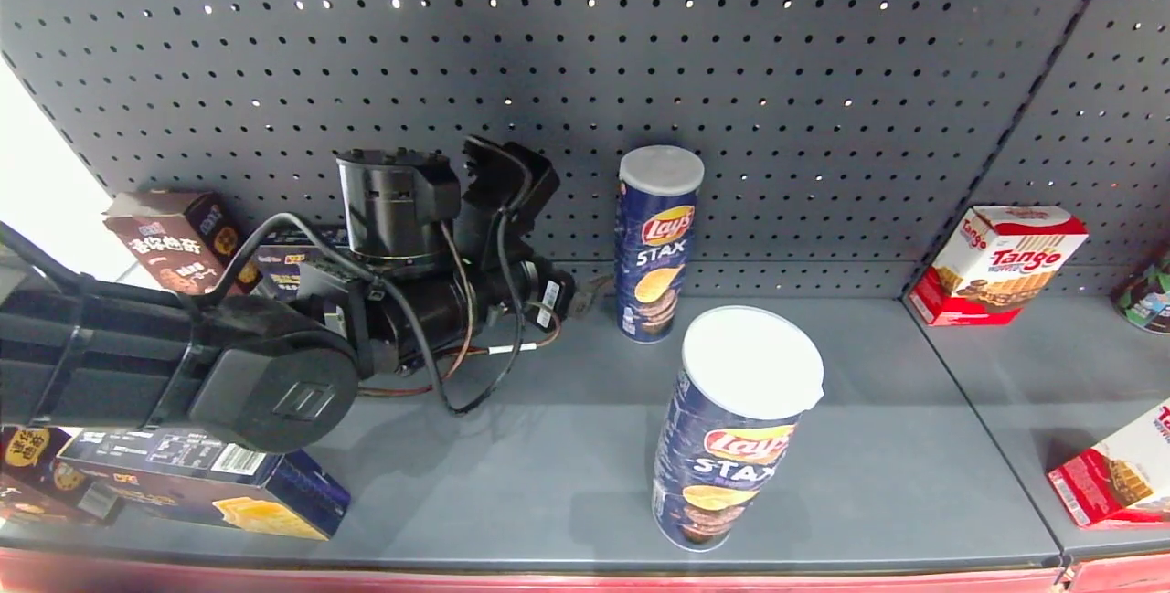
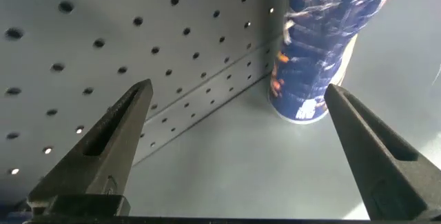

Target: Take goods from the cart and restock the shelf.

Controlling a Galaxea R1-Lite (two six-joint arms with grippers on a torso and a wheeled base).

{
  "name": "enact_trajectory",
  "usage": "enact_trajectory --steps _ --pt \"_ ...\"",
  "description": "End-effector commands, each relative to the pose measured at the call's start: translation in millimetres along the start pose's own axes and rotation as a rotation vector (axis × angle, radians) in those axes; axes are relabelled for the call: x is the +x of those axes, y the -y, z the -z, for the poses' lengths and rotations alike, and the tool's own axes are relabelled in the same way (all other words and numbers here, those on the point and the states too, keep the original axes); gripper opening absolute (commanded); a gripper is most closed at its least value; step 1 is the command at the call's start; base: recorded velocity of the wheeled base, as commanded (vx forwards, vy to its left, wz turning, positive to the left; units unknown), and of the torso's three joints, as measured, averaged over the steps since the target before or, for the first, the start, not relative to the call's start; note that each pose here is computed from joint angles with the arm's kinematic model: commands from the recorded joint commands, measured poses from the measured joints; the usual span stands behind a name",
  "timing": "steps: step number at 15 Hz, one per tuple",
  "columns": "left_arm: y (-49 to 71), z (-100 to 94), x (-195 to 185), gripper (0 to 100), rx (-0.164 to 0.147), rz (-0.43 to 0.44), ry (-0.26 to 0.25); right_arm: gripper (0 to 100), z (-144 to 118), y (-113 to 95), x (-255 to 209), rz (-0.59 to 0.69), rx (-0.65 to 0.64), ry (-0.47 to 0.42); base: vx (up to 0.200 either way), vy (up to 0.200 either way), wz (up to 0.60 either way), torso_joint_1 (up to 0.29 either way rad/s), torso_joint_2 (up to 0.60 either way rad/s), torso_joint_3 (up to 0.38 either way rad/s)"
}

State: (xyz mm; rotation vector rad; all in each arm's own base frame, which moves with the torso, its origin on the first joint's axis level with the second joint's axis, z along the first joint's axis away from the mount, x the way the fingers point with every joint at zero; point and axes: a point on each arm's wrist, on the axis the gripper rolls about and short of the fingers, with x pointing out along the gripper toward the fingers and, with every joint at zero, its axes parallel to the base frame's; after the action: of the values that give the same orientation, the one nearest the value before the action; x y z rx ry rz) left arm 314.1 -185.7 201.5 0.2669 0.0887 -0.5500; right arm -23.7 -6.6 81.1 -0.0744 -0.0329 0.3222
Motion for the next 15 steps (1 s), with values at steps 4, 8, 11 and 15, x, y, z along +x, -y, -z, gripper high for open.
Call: enact_trajectory --steps 4,8,11,15 --pt "2.3 1.0 31.4 100 0.002 -0.014 0.009 100 -0.2 0.0 0.1 -0.001 0.000 0.000 0.000 0.000 0.00 0.000 0.00 0.000" --pt "2.0 3.6 35.7 100 0.002 -0.026 0.002 100 -0.2 0.0 0.1 -0.002 0.000 0.000 0.000 0.000 0.00 0.000 0.00 0.000" --pt "-1.7 6.6 34.9 100 0.001 -0.061 -0.015 100 -0.2 0.0 0.1 -0.001 0.000 0.000 0.000 0.000 0.00 0.000 0.00 0.000" --pt "-2.8 10.6 31.1 100 0.004 -0.093 -0.038 100 -0.2 0.0 0.1 -0.002 0.000 0.000 0.000 0.000 0.00 0.000 0.00 0.000"
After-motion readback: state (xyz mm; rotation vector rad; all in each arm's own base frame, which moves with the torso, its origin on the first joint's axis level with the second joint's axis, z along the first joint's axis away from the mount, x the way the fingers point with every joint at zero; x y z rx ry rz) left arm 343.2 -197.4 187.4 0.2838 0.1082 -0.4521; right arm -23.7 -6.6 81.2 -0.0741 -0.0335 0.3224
